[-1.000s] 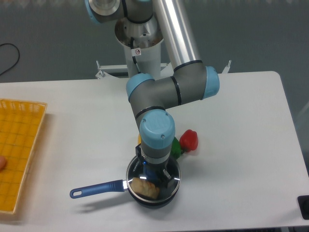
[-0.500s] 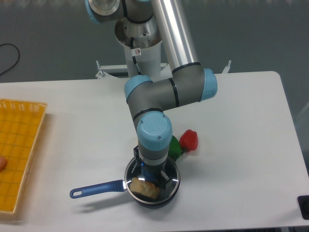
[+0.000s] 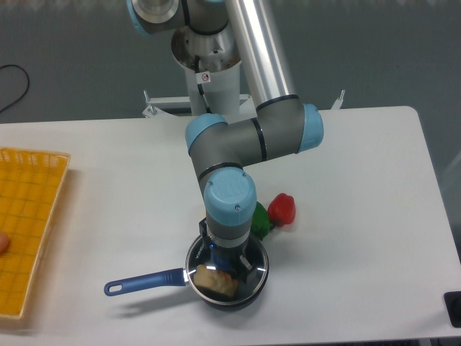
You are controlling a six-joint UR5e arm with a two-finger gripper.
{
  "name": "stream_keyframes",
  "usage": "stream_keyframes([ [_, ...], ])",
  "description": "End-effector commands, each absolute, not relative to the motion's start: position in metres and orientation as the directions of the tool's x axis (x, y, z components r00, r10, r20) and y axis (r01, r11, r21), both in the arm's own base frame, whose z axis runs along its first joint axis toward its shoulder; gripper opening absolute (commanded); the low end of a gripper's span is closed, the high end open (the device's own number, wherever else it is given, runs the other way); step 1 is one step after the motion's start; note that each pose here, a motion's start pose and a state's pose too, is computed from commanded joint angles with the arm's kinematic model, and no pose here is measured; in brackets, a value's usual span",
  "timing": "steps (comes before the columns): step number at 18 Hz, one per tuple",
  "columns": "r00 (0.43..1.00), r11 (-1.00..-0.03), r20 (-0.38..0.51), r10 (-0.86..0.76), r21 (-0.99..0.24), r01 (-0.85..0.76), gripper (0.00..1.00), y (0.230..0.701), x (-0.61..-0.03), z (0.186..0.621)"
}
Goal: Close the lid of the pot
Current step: 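Adjust the lid seating on the saucepan rim while holding the knob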
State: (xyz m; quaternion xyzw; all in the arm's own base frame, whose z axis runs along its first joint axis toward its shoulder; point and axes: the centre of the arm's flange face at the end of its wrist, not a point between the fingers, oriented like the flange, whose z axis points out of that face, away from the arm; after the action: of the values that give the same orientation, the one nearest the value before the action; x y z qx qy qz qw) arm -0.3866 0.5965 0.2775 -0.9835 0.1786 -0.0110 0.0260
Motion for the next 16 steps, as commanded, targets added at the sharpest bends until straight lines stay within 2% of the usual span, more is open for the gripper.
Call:
stream_keyframes([
  [16, 0.936, -0.936, 0.010, -0.352, -0.035, -0.351, 0.54, 0.5954, -0.3869, 0.2738],
])
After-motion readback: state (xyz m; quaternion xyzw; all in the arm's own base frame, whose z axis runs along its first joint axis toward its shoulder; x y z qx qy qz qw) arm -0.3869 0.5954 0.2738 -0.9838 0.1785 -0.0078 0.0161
